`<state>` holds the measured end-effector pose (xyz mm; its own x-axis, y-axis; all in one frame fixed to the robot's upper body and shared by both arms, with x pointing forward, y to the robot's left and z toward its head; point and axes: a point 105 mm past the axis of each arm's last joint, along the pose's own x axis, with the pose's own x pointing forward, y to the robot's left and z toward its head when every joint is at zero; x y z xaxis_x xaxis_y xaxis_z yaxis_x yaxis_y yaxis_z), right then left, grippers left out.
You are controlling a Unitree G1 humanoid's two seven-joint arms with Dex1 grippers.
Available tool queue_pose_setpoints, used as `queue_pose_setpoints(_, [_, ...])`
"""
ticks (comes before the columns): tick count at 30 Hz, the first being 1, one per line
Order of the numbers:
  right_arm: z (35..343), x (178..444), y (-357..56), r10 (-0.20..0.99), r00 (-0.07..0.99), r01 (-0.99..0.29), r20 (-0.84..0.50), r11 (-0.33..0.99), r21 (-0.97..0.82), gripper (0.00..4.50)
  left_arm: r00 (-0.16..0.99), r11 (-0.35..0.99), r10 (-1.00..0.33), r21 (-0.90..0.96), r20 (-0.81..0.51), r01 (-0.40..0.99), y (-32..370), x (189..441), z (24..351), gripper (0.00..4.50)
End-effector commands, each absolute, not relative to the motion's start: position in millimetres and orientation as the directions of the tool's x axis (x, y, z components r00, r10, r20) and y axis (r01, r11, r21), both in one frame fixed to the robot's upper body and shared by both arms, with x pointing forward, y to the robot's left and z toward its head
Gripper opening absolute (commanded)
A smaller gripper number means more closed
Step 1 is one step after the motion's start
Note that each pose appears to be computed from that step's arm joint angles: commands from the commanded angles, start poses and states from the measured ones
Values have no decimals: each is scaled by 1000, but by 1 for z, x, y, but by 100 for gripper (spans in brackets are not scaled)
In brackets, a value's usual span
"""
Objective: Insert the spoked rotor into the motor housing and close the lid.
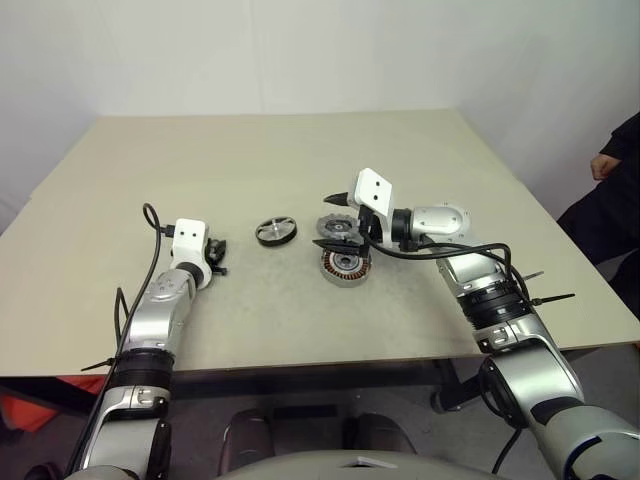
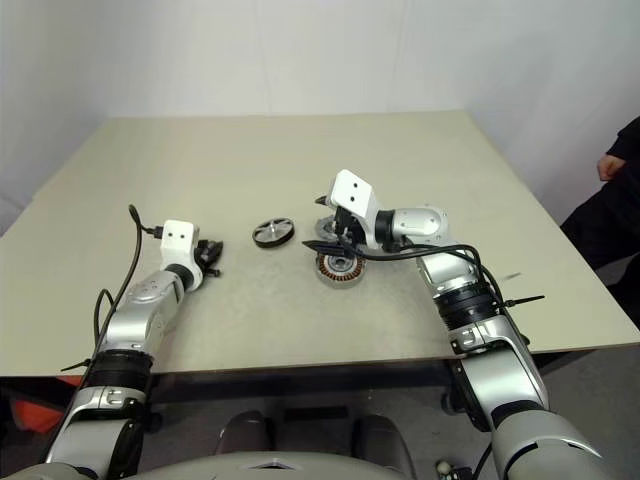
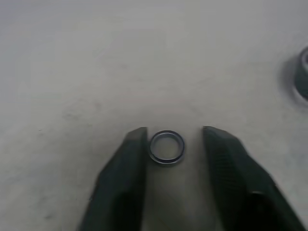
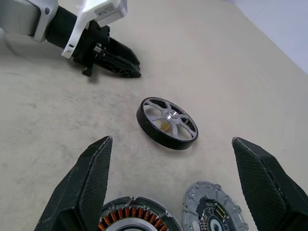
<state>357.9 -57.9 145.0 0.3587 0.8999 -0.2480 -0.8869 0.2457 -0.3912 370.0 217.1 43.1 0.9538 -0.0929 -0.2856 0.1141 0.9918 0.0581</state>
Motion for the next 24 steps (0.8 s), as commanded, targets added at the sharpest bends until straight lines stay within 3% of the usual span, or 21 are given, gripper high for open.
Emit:
queue_pose_setpoints(1, [165, 362, -58, 906, 377, -859, -192, 264, -439, 450, 950, 994, -55, 73, -307, 82, 227, 368, 40, 162])
queue_pose_setpoints(7, [166, 364, -58, 904, 384, -855, -188, 271, -443, 450, 950, 994, -53, 75, -309, 80, 227, 367, 40, 162])
queue_pose_setpoints(12, [168, 366, -58, 901, 395, -849, -180, 282, -447, 450, 950, 994, -52, 74, -307, 78, 228, 368, 41, 69])
queue_pose_setpoints(18, [168, 367, -59, 898, 402, -845, -178, 289, -451, 450, 955, 993, -54, 81, -292, 81, 227, 370, 45, 69])
queue_pose_setpoints(20, [168, 369, -60, 892, 417, -838, -177, 302, -454, 450, 967, 992, -98, 60, -236, 115, 220, 373, 57, 69])
queue_pose_setpoints(24, [164, 381, -70, 851, 486, -804, -199, 347, -483, 450, 949, 951, -307, -43, -66, 305, 183, 373, 96, 69])
